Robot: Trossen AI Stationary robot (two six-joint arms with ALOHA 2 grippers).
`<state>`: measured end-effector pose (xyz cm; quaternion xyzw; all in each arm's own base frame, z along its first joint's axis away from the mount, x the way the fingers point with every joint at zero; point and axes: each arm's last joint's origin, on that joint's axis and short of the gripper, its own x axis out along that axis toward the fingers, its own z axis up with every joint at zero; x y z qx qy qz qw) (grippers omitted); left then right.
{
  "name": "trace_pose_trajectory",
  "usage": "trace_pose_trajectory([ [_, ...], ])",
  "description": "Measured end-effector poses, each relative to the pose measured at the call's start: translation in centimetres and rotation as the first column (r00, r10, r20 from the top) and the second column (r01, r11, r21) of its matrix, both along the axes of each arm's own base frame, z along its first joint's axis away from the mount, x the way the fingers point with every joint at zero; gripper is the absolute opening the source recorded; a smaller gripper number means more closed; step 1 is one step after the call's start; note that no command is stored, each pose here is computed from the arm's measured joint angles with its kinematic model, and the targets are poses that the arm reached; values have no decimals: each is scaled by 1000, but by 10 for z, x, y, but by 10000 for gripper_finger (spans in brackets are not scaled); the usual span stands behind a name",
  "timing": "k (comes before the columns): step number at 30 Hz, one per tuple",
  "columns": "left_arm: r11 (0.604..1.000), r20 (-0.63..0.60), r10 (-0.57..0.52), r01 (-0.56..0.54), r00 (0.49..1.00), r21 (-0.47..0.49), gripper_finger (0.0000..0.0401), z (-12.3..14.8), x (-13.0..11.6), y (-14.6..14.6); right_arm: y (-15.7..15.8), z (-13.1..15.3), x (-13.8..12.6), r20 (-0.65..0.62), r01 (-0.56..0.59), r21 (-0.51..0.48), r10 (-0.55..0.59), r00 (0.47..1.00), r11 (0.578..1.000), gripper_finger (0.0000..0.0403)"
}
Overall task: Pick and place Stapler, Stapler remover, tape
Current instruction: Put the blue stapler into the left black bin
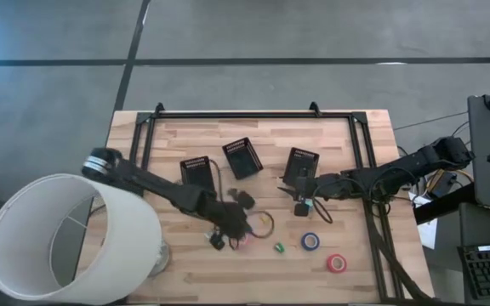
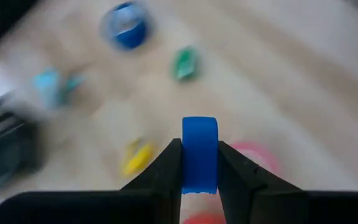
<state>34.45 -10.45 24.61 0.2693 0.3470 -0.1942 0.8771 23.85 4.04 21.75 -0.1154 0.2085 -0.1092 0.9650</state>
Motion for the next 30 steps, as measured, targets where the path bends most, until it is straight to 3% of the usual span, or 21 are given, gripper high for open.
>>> trace_pose_trajectory([
  [2,993,23,119,-119,993,12,74,4,-11,14,0,0,0,1,0,0,0,1000,1000,152],
  [5,951,31,309,-309,951,-7,74,-3,-32,36,0,0,0,0,-1,0,1,1000,1000,152],
  [10,814,17,580,-579,815,-45,75,-28,-78,68,0,0,0,0,0,0,0,1000,1000,147],
  [14,701,33,712,-707,702,-90,75,-40,-112,81,0,0,0,0,0,0,0,1000,1000,144],
  [18,587,45,807,-791,589,-171,76,-47,-138,91,0,0,0,0,0,0,0,1000,1000,146],
  [22,484,-33,861,-839,507,-247,76,-62,-157,102,0,0,0,2,1,3,-1,1000,1000,151],
  [30,385,-85,912,-909,401,-162,78,-90,-172,123,0,0,0,3,1,3,-1,1000,1000,148],
])
